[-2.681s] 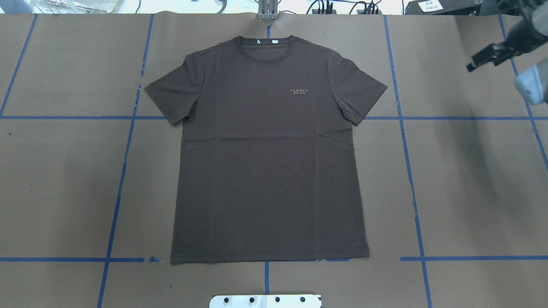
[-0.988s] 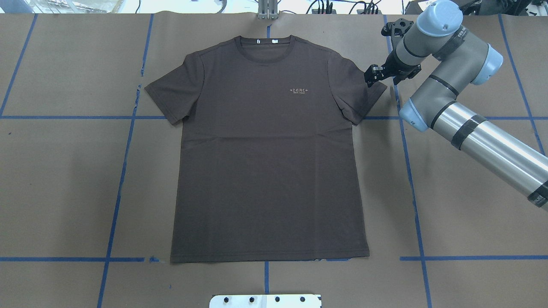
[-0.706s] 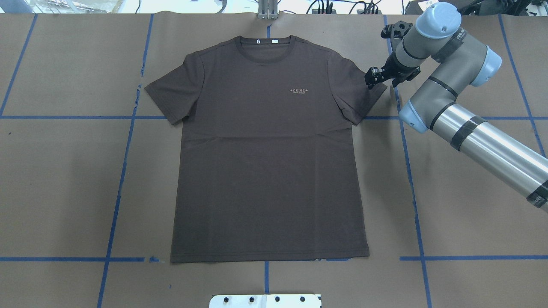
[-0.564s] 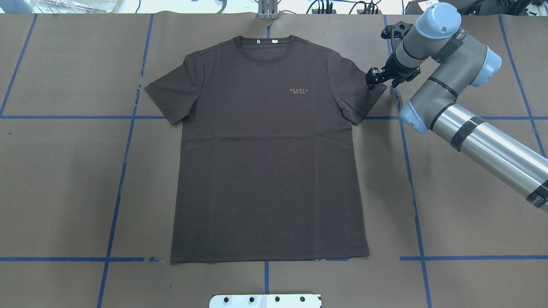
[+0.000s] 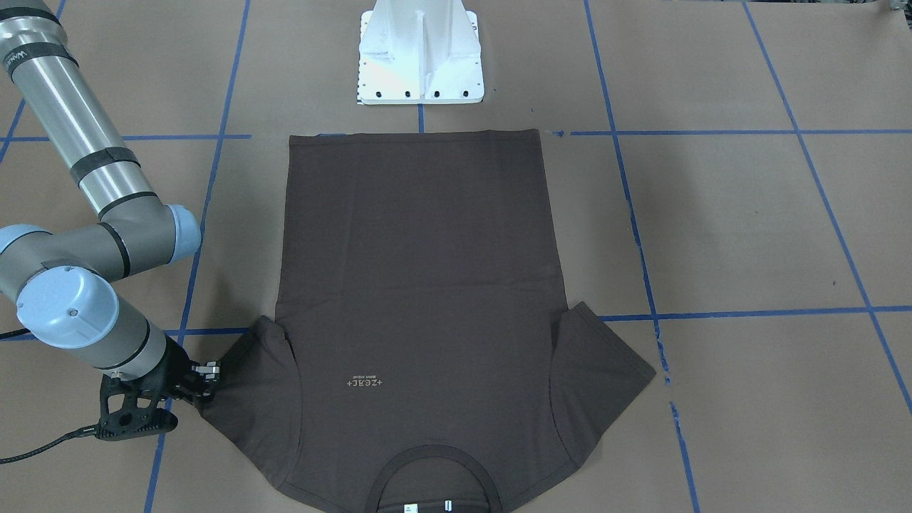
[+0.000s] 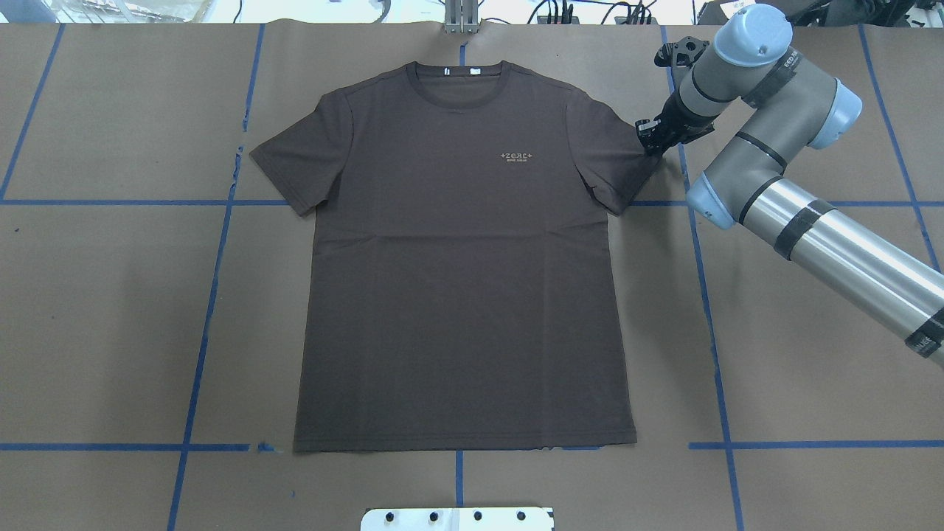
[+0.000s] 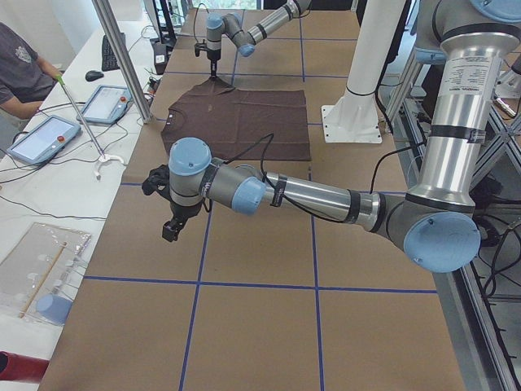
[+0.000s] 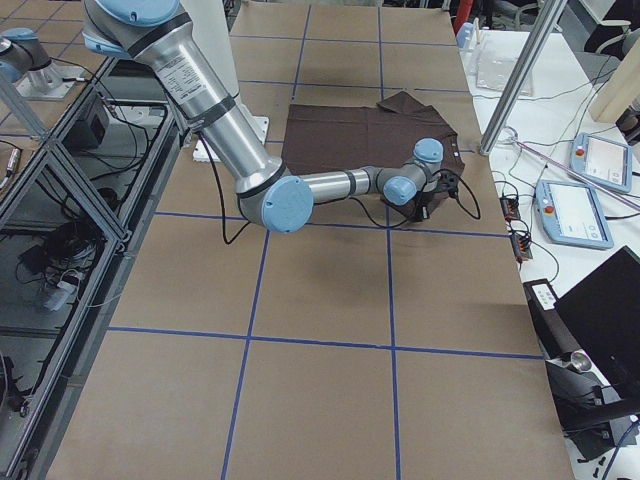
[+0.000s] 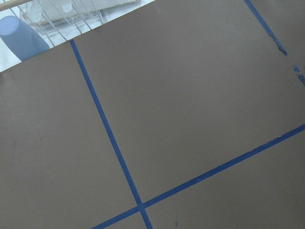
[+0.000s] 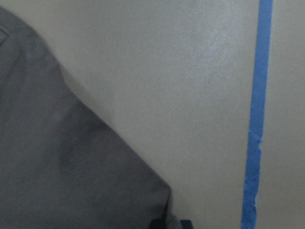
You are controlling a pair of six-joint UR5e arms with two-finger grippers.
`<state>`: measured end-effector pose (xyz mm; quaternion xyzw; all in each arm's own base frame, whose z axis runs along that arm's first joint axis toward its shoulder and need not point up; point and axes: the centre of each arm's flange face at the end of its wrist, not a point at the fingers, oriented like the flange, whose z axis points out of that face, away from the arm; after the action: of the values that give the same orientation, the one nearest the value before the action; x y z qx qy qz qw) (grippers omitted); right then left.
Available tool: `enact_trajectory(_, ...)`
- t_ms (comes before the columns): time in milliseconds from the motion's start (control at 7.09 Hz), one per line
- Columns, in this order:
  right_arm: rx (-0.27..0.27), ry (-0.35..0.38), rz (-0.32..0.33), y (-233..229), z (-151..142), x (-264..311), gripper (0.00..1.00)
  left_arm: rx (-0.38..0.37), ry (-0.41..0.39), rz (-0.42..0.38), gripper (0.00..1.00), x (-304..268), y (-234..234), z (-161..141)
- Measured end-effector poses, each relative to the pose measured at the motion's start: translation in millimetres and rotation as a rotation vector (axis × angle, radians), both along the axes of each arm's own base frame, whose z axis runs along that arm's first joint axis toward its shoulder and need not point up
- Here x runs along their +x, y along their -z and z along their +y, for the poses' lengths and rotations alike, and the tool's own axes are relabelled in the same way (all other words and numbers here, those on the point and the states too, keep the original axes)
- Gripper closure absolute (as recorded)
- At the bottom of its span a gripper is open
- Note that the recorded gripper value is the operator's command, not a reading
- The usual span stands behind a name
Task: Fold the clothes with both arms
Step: 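Move the right gripper down to the sleeve nearest it, then grasp the sleeve with the right gripper and fold it inward onto the shirt body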
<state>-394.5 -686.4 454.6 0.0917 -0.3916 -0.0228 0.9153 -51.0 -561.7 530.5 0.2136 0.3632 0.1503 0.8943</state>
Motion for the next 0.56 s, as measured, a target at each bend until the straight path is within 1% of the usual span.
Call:
enact_trajectory(141,0.011,0.002,-0.009,7,0,0,1.00,0.000,0.000,0.000,0.00,0,0,0)
enact_trajectory(282,0.034,0.004,-0.026,21,0,0,1.00,-0.001,0.001,0.000,0.00,0,0,0)
enact_trajectory(564,0.087,-0.003,-0.079,69,2,-4,1.00,0.000,0.000,0.001,0.00,0,0,0)
